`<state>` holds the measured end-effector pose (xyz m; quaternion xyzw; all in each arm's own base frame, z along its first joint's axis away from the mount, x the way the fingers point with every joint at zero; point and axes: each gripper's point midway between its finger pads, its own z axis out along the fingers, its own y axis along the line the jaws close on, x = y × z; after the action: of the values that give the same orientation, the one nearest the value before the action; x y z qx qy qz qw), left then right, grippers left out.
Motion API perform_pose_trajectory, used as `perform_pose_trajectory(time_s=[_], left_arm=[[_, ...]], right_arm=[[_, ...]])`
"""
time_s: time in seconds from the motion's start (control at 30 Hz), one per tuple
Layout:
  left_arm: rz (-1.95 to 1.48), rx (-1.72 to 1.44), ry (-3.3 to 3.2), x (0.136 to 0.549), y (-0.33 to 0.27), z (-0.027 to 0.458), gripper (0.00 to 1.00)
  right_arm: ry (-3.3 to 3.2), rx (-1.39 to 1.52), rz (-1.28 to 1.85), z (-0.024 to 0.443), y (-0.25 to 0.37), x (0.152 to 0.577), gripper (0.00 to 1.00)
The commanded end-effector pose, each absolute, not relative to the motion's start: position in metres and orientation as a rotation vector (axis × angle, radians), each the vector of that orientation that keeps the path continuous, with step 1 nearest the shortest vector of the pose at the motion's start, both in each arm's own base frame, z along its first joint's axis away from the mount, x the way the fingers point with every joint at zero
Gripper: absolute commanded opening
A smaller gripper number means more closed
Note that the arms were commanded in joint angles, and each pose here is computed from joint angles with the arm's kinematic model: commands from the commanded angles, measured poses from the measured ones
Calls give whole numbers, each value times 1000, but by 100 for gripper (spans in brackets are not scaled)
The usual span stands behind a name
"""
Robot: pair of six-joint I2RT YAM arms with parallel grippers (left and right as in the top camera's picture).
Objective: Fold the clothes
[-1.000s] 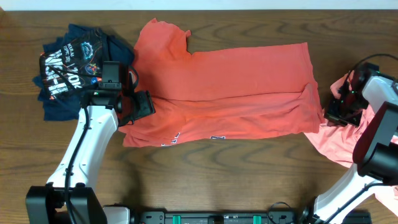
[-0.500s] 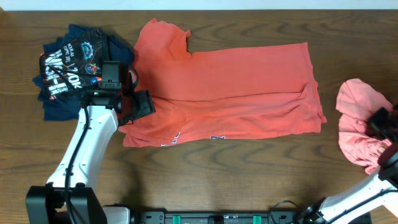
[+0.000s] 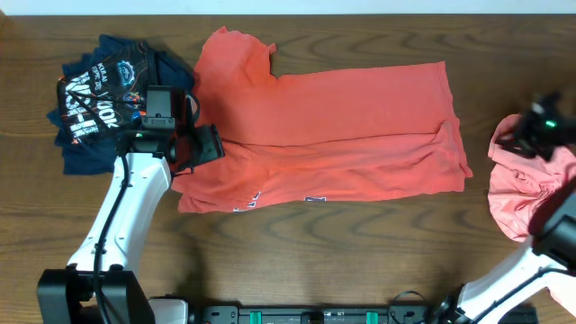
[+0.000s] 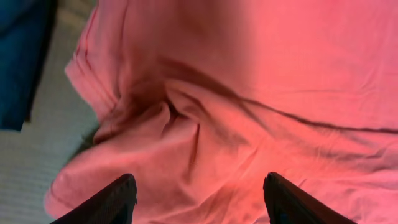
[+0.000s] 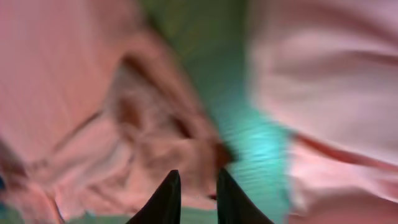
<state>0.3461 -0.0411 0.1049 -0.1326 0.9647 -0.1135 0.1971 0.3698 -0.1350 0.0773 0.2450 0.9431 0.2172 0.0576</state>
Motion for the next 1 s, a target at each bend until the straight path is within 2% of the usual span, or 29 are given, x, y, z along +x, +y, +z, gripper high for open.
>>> perform_pose_trajectory(time_s=[0.0, 0.1, 0.23, 0.3, 0.57, 0.67, 0.77, 0.83, 0.97], left_arm=[[-308, -344, 2714, 350, -41, 99, 67], [-287, -361, 2776, 345, -40, 81, 67], [-268, -387, 2886, 333, -39, 54, 67], [-261, -395, 2921, 330, -39, 44, 67], [-242, -417, 3010, 320, -38, 19, 67], [-231, -431, 3064, 308, -38, 9, 67], [-219, -444, 3114, 296, -37, -4, 67], [-211, -453, 3149, 285, -37, -10, 67], [-195, -471, 3215, 262, -36, -19, 67]], right_arm=[[2953, 459, 595, 77, -94, 376, 21], [3071, 326, 468, 56, -68, 369, 25], [3154, 328, 252, 30, -58, 359, 45], [3167, 320, 223, 21, -52, 356, 46], [3186, 359, 213, -4, -46, 341, 46], [3212, 392, 152, -12, -51, 331, 41], [3236, 480, 15, -20, -63, 318, 31], [3257, 534, -79, -21, -71, 308, 27], [3270, 685, -319, -16, -95, 289, 25]])
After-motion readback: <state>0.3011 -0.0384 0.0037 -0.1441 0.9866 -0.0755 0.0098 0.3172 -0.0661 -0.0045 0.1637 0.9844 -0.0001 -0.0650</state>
